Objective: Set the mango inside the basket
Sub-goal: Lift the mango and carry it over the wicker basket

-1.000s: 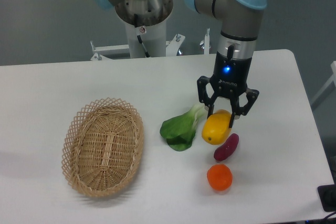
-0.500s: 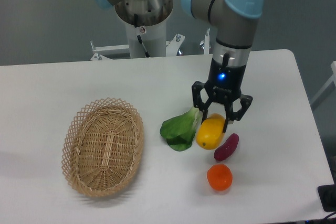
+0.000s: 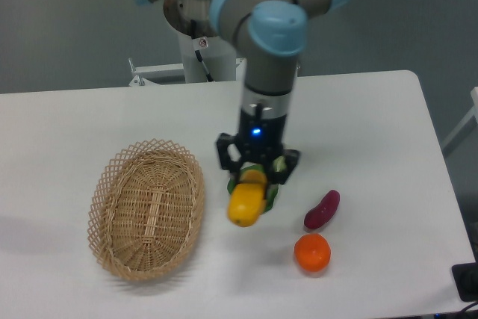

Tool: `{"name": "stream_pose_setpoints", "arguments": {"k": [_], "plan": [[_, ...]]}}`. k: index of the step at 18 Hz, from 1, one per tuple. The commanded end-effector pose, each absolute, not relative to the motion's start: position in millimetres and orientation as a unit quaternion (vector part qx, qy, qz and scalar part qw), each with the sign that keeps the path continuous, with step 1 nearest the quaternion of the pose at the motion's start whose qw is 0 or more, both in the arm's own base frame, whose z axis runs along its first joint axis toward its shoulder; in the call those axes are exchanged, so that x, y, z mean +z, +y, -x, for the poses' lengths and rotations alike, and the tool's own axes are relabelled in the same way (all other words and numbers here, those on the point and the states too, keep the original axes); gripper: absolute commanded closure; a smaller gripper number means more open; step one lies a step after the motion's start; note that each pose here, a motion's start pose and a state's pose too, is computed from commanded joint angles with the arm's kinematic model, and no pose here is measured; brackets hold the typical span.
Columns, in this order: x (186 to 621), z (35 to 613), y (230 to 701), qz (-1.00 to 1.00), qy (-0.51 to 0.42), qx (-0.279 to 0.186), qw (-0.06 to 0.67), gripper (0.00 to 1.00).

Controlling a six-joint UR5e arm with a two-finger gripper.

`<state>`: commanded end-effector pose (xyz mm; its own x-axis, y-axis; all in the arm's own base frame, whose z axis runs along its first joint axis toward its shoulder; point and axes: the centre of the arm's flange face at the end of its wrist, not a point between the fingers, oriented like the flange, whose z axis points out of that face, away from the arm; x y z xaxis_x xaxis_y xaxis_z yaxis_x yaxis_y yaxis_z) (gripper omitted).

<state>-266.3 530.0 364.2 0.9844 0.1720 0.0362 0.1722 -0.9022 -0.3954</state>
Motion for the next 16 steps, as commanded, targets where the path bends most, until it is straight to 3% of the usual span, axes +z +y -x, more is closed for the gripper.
{"name": "stream_pose_setpoints", "arguments": {"k": [6,8,16], "plan": [[301.5,208.9,550.9,0.989,-0.062,-0.011,0.135,0.56],[298.9,193.1,562.5,0.990,-0.045,-0.006,0.131,0.56],[245.8,178.2,580.3,0.995,-0.015,-0.028,0.092,0.55]]}}
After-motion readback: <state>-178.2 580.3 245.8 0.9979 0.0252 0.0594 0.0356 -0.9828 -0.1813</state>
